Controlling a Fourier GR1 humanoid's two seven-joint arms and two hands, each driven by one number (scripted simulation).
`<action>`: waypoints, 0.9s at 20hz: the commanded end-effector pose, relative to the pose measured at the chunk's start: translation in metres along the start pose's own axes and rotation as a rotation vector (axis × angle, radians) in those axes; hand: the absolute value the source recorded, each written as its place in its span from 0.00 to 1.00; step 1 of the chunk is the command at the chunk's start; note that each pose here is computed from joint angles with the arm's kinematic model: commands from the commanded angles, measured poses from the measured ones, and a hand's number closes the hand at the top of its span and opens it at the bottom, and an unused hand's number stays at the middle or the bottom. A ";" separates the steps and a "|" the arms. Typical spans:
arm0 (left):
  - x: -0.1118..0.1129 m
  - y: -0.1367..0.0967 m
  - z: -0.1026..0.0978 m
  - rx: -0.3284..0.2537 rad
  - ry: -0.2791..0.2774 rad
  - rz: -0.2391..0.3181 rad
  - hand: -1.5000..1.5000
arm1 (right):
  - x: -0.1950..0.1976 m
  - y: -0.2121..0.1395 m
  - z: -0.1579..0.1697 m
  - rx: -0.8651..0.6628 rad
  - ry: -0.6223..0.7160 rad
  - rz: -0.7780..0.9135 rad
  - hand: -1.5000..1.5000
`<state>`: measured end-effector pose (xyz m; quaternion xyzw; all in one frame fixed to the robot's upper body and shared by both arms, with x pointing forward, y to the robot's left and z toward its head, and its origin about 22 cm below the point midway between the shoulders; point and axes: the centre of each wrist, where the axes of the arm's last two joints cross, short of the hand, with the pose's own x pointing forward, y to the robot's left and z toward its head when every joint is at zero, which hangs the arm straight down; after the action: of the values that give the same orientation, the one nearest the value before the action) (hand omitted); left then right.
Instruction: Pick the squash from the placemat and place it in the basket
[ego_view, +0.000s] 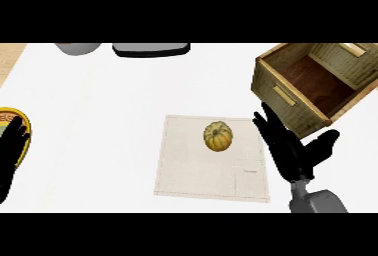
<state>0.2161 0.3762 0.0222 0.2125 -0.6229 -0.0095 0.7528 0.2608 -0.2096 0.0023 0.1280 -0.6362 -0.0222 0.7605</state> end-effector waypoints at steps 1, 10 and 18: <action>-0.004 -0.018 -0.002 -0.059 0.041 -0.007 0.50 | -0.004 0.013 -0.019 -0.029 -0.015 0.073 1.00; -0.038 -0.099 0.020 -0.323 0.282 0.082 0.50 | 0.034 0.142 -0.082 0.108 -0.093 0.701 1.00; -0.035 -0.103 0.019 -0.333 0.315 0.092 0.50 | 0.033 0.161 -0.123 -0.173 0.063 1.273 0.00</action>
<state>0.2279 0.2951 -0.0233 0.0771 -0.5466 -0.0489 0.8324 0.3465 -0.0429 0.0442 -0.2066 -0.6147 0.3279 0.6870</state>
